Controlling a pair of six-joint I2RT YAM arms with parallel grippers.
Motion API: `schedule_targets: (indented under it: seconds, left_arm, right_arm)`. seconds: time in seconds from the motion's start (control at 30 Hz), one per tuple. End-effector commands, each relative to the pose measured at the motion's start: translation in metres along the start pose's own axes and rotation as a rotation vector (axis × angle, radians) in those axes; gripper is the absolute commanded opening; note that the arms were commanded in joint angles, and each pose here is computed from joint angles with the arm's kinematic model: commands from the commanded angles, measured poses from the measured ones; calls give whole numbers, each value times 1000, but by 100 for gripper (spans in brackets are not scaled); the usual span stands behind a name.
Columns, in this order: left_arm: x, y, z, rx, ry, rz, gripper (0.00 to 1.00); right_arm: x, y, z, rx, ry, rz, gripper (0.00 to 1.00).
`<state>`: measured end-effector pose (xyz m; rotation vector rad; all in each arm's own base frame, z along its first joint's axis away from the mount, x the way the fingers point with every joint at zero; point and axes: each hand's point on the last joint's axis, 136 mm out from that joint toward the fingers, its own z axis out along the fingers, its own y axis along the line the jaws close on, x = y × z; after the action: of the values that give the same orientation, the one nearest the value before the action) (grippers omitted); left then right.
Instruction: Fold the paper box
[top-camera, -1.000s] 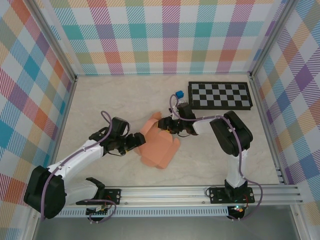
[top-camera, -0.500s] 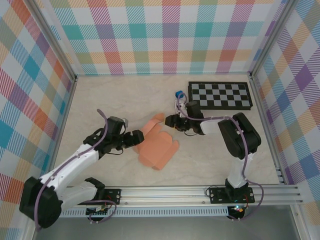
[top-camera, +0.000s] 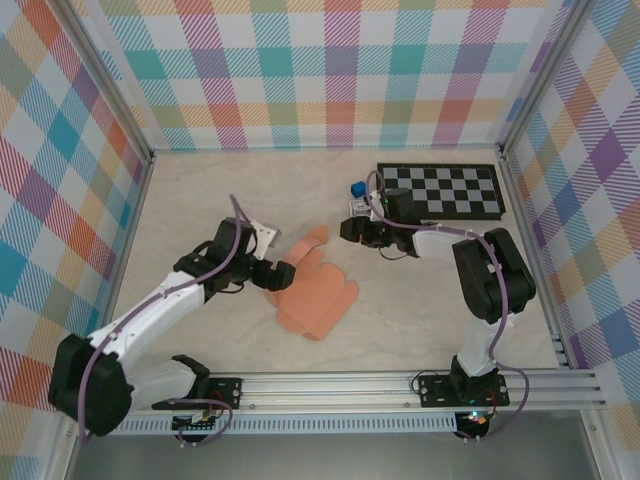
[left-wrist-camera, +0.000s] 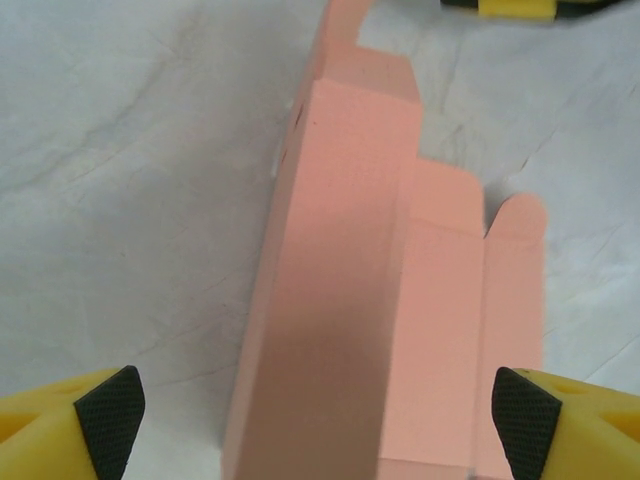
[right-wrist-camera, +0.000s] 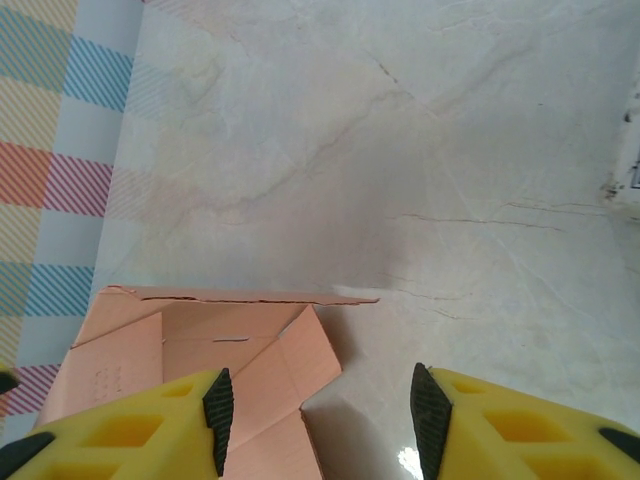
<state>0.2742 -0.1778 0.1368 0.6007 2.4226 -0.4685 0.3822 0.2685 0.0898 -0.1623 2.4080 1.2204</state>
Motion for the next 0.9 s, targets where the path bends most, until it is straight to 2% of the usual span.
schedule_targets:
  seconds: [0.0, 0.17, 0.33, 0.5, 0.6, 0.87]
  left_arm:
    - [-12, 2, 3, 3, 45, 226, 93]
    - [-23, -15, 18, 130, 88, 218, 84]
    - [-22, -15, 29, 140, 99, 185, 76]
    - [-12, -6, 38, 103, 154, 200, 62]
    - [-10, -7, 38, 106, 159, 222, 61]
    - [-2, -9, 44, 104, 191, 227, 57]
  right_arm:
    - [0, 10, 1, -33, 34, -39, 53]
    - [1, 16, 2, -60, 57, -47, 53]
    - [2, 17, 5, -78, 83, -29, 53]
    - [9, 33, 17, -172, 154, 1, 48]
    - [16, 33, 29, -171, 178, 19, 48]
    - [17, 33, 42, -175, 129, 36, 52]
